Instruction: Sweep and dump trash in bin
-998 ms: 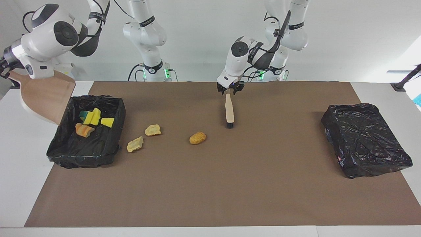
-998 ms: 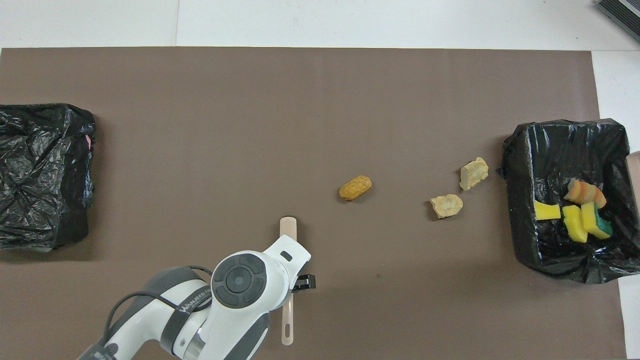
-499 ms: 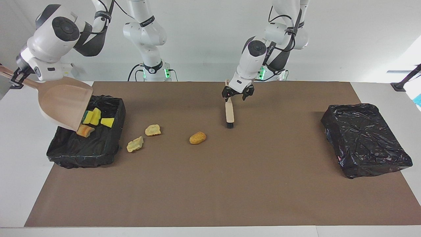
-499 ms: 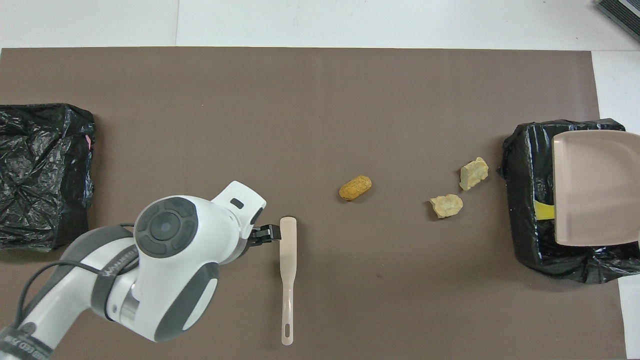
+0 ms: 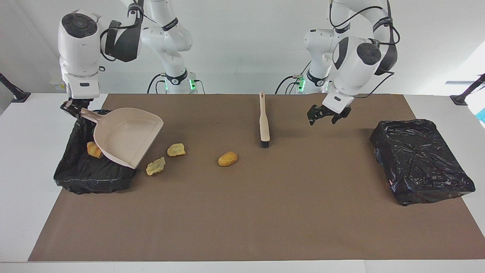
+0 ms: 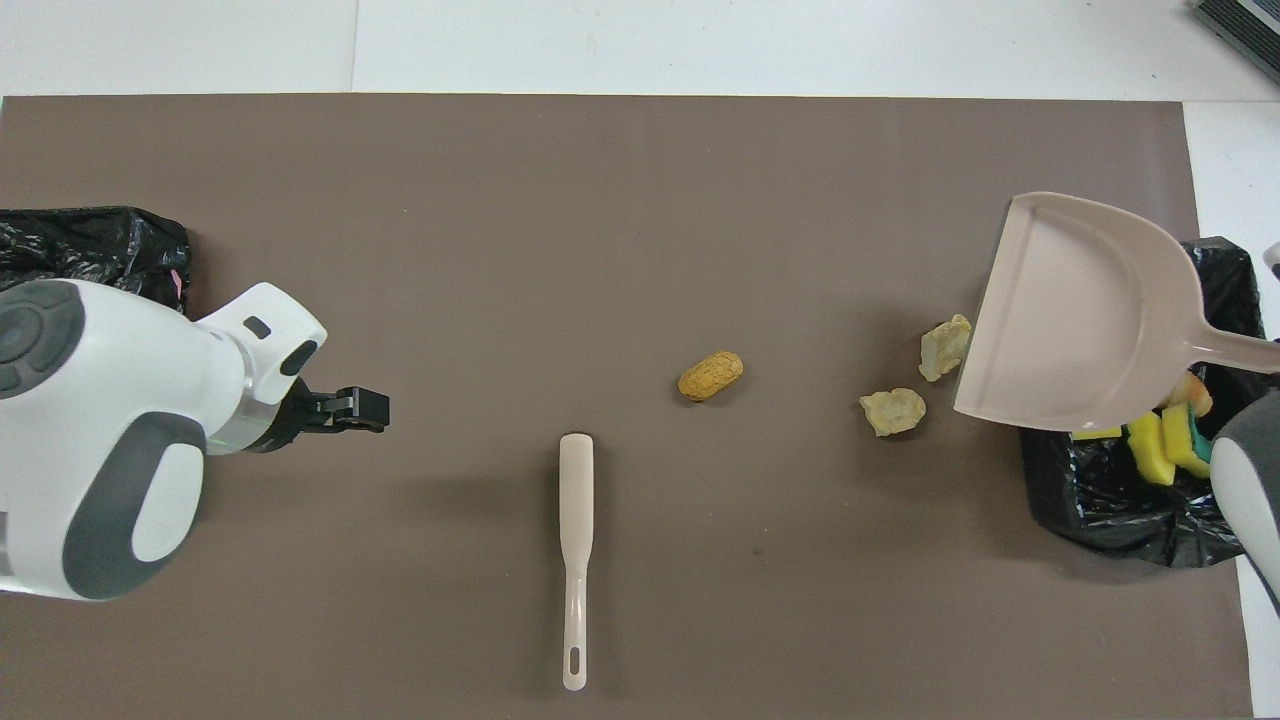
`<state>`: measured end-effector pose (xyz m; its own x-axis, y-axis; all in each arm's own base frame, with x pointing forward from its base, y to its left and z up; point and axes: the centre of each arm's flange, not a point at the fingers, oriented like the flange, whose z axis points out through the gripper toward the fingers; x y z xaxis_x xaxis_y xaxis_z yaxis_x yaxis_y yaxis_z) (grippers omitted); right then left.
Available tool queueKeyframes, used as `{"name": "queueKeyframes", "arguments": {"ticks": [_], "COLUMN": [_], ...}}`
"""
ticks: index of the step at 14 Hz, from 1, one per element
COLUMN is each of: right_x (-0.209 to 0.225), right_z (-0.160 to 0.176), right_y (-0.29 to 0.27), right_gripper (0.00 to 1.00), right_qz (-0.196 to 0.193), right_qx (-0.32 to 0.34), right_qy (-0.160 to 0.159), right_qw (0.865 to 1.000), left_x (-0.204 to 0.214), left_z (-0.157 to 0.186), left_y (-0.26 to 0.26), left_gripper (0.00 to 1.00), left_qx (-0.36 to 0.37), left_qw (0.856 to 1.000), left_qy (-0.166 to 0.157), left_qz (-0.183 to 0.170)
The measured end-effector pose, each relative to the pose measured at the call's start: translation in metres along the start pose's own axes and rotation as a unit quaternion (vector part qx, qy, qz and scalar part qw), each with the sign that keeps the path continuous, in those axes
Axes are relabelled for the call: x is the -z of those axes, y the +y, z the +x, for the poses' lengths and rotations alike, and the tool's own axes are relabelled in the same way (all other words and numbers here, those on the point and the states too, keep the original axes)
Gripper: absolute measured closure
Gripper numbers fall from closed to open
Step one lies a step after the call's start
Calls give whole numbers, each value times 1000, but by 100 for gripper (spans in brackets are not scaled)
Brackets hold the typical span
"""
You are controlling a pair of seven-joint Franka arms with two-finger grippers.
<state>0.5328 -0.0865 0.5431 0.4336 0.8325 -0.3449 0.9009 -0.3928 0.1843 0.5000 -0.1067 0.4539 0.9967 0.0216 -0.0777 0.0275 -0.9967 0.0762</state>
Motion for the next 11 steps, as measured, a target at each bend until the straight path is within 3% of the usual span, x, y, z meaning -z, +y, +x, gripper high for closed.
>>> {"name": "queueKeyframes", "arguments": {"ticks": [2, 4, 8, 11], "right_x": [9, 20, 32, 51], "right_z": [28, 69, 147, 214], "right_y": [-12, -27, -56, -84], "right_gripper": [68, 68, 68, 68], "right_qz": [31, 68, 141, 151], "right_qx": [-87, -178, -325, -386], "right_qy": [11, 20, 50, 45], "right_qw": [996, 982, 934, 909], "left_x": [4, 18, 93, 148], "left_z": [6, 9, 17, 13], "left_y": [-31, -53, -62, -59], "left_gripper": [0, 0, 0, 0], "left_qx": [-10, -15, -13, -15], "left_qw": [1000, 1000, 999, 998], "left_qy": [3, 14, 36, 43], "left_qz": [9, 20, 30, 37]}}
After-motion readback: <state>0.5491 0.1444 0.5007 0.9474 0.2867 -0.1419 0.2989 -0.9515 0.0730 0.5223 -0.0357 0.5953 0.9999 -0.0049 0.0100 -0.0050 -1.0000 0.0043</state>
